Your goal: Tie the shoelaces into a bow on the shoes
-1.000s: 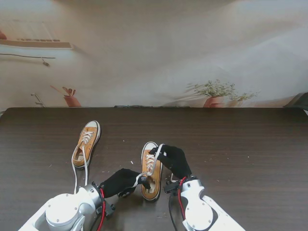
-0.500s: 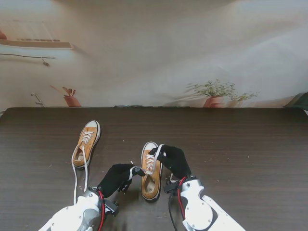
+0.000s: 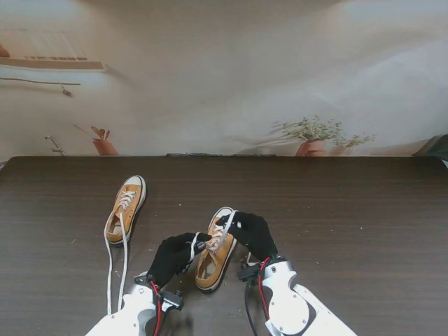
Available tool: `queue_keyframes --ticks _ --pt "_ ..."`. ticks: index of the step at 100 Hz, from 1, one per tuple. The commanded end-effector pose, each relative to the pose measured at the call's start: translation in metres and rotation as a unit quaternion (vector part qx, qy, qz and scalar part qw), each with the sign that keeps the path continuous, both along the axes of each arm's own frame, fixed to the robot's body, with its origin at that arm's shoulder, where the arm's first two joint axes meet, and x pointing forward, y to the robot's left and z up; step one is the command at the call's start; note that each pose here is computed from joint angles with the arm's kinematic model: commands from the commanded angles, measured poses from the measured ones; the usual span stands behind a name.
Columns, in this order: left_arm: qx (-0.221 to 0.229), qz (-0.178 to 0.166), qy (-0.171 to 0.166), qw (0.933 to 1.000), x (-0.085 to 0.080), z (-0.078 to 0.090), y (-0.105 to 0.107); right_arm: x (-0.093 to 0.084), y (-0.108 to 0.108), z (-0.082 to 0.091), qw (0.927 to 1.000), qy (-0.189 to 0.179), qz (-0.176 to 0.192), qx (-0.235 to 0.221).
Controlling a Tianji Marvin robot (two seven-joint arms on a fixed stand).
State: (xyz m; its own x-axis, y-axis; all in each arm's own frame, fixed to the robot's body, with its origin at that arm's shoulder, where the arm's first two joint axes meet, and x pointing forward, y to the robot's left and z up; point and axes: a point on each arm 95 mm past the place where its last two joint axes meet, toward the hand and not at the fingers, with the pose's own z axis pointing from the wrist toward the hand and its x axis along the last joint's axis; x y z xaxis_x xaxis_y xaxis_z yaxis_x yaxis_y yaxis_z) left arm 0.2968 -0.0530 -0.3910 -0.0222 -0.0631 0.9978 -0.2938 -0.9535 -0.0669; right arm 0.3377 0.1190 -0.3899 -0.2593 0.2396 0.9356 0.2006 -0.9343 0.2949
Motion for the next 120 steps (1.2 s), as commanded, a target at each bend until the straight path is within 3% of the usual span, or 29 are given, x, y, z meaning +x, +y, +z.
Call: queue_keyframes --ticks 1,39,73,120 --pt "-0.017 -0.005 -0.007 0.9998 0.001 0.0 -0.009 -0.002 0.003 0.001 1.0 0.0 0.009 0.003" --pt "-0.054 -0.005 -0.031 0.9981 -0.002 -0.003 -0.02 -0.002 0.005 0.0 0.9999 0.003 0.007 0.013" --pt "-0.05 0.012 -0.053 0.9973 -0.003 0.0 -0.023 -0.001 0.005 -0.001 0.9995 0.017 0.011 0.025" --pt "-0.032 -0.017 -0.078 0.9963 -0.002 0.001 -0.019 0.0 0.005 -0.003 0.9996 0.017 0.014 0.02"
